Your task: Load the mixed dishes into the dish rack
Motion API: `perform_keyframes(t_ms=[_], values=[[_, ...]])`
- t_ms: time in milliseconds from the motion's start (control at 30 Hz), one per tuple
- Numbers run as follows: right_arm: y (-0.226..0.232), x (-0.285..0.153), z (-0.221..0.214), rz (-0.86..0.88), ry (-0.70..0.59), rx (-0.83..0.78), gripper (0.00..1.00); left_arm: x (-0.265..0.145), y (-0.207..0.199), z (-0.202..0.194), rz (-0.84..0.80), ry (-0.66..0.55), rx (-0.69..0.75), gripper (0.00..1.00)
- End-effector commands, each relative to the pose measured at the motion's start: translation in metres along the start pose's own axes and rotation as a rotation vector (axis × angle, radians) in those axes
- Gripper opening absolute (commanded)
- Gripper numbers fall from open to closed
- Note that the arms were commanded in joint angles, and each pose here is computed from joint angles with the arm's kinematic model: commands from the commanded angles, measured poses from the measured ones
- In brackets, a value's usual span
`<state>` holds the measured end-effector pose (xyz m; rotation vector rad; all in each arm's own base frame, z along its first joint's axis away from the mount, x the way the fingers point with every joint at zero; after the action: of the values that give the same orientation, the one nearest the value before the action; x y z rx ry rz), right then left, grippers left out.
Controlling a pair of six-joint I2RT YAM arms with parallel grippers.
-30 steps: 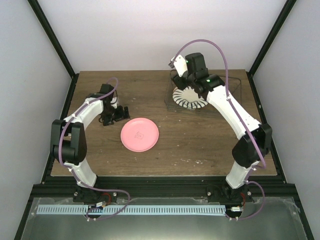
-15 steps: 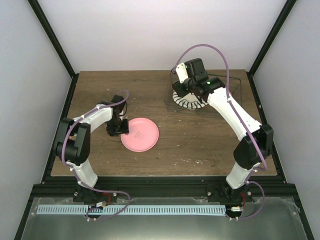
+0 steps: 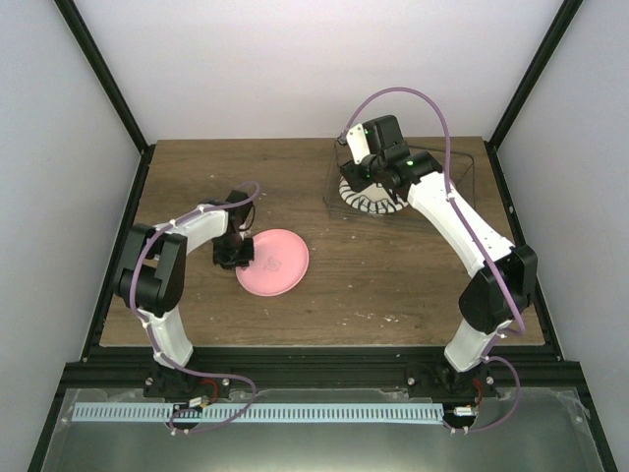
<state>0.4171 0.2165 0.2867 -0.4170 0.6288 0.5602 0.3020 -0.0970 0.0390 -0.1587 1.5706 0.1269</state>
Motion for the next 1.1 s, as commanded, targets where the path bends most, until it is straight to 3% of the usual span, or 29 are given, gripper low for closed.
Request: perform_keyframes(t_ms=[0,167,333,533,700,867,1067], values=[[-0.001,-0.003,0.009,-0.004,-0.008,0.010,0.52,-0.005,-0.014,0.017,-0.037,-0.025,0.040,0.03],[0.005,0.000,0.019,0.053,-0.024,0.033,0.52,-0.027,-0.022,0.032,-0.087,-0.064,0.075,0.00],[0.016,0.003,0.030,0.163,-0.035,0.094,0.54,-0.071,-0.020,0.047,-0.269,-0.155,0.056,0.00],[0.020,0.008,0.038,0.341,-0.053,0.199,0.68,-0.140,0.009,0.067,-0.357,-0.346,0.085,0.00],[0.027,0.018,0.037,0.484,-0.045,0.270,0.74,-0.192,0.007,0.078,-0.495,-0.493,0.116,0.00],[0.043,0.030,0.035,0.618,-0.025,0.311,0.77,-0.212,-0.009,0.084,-0.612,-0.543,0.133,0.00],[0.059,0.024,0.042,0.736,-0.101,0.302,0.78,-0.211,-0.011,0.087,-0.623,-0.552,0.146,0.00]])
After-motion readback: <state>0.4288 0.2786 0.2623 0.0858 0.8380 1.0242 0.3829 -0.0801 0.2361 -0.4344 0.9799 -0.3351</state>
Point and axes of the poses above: each gripper's point midway between its finger pads, its own x axis out along the fingers, its own y axis along the line the jaws close on, z = x × y, the point moved 2 cm from there along -x, back along the fingers, and after that the axes turned 4 degrees about -x, right-handed, at the moved point
